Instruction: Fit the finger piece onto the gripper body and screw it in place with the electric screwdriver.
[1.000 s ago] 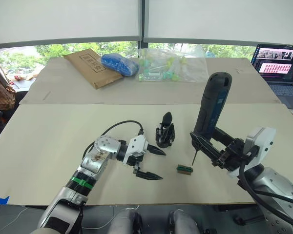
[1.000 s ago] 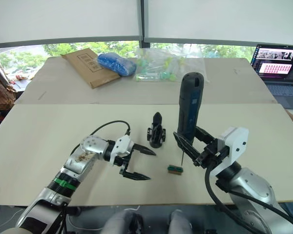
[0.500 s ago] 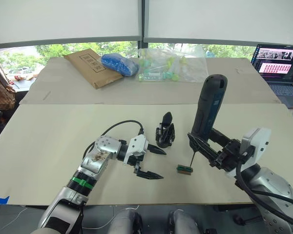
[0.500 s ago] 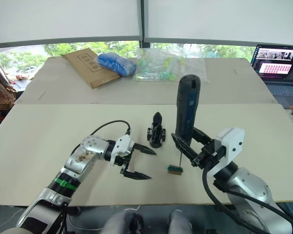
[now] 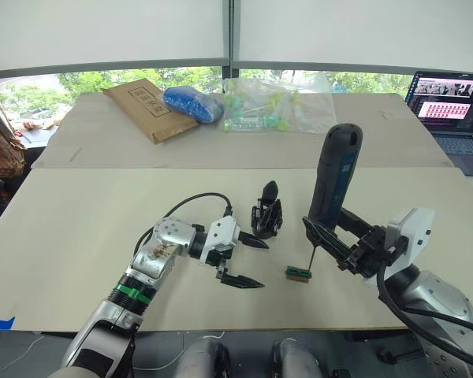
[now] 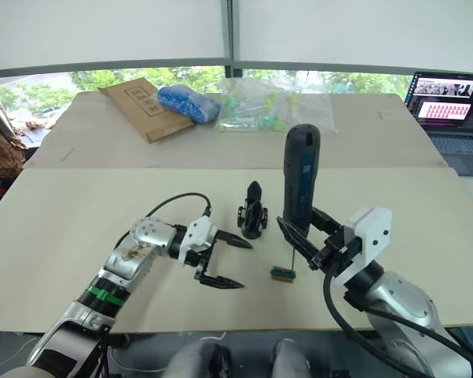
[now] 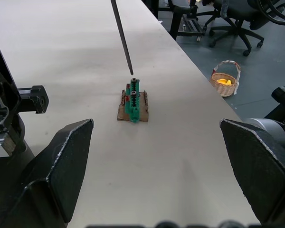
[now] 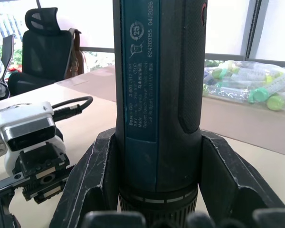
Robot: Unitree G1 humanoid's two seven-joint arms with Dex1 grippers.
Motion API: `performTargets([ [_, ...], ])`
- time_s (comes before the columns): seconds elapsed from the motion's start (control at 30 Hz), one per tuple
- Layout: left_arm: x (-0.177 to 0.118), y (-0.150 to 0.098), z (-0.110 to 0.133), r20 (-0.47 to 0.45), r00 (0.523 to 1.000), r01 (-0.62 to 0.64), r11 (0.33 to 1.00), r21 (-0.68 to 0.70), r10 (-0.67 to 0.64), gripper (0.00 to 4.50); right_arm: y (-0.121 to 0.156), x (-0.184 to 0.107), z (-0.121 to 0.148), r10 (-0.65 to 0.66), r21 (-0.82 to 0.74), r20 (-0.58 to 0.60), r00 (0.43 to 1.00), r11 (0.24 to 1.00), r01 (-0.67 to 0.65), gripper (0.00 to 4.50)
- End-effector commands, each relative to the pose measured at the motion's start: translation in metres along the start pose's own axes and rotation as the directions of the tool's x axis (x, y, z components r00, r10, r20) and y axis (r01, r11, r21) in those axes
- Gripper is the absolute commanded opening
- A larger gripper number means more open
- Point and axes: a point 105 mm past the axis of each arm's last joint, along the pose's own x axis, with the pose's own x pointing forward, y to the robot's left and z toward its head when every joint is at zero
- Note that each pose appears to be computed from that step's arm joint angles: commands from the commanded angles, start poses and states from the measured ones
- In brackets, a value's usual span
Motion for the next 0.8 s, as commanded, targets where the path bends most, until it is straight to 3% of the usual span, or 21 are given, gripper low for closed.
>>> performTargets([
  [0.03, 0.0006, 0.0015, 0.0059, 0.006, 1.000, 0.004, 0.999, 0.037, -0.004, 4.50, 0.0050, -0.0016, 0.0114, 0.008, -0.033, 0.053, 0.999, 0.999, -0.006, 1.90],
  [0.8, -0.0003, 0.0011, 0.0048, 0.002, 1.000, 0.005, 0.999, 0.039, -0.005, 4.50, 0.0062, -0.0017, 0.0068, 0.007, -0.035, 0.058, 0.998, 0.999, -0.005, 1.90],
])
